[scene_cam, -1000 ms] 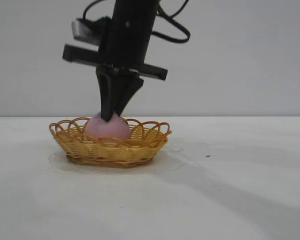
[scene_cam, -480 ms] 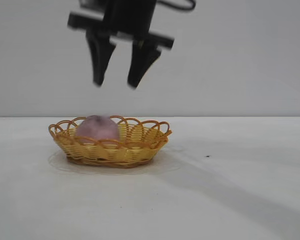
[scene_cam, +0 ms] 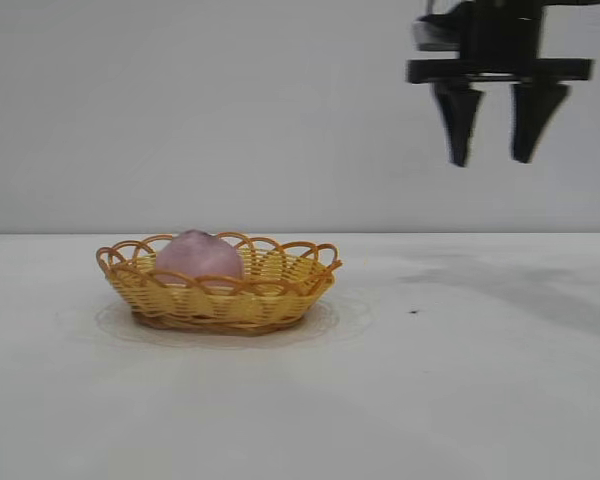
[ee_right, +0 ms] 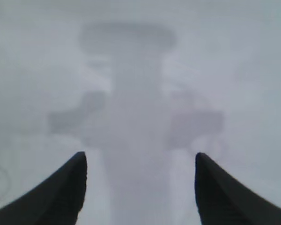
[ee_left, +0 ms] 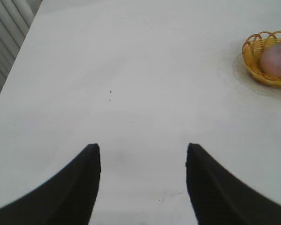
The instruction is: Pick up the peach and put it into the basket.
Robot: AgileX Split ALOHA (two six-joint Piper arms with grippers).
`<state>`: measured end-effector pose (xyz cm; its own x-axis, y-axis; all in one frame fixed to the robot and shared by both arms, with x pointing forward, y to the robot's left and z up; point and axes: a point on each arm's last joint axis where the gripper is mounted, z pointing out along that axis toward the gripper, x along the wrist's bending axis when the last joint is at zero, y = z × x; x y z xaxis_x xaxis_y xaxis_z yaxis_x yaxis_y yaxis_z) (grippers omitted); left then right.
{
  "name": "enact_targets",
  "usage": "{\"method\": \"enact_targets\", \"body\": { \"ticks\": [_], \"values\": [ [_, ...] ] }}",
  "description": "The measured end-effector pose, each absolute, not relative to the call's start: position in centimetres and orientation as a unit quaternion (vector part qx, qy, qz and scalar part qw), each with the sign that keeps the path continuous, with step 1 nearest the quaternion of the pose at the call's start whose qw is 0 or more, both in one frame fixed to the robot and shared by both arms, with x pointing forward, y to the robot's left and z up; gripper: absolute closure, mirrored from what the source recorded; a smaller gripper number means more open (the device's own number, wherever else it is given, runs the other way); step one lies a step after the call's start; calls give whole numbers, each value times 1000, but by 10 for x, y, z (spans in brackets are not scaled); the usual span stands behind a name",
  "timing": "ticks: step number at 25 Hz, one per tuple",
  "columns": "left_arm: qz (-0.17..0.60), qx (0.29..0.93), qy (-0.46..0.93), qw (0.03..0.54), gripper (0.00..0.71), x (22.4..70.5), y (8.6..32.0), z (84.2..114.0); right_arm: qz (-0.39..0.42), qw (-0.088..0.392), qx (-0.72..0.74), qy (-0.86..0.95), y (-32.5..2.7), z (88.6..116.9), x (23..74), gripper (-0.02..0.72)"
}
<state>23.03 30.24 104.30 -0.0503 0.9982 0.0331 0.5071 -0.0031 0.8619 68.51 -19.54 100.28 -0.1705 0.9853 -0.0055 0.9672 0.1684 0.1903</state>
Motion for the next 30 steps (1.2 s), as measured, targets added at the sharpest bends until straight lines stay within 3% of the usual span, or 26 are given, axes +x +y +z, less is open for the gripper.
{"method": "enact_targets", "body": {
  "ticks": [11,21,22,30],
  "values": [
    [370,604,623,332,368,230,302,1043,49,49,693,717,-259,1007,671,280],
    [370,604,623,332,368,230,302,1043,6,12,698,716,-276,1005,519,280],
    [370,604,623,332,368,230,302,1043,11,16,698,716,-278,1010,506,237],
    [370,604,623,332,368,230,302,1043,57,56,697,713,-286,1029,403,251]
  ]
}}
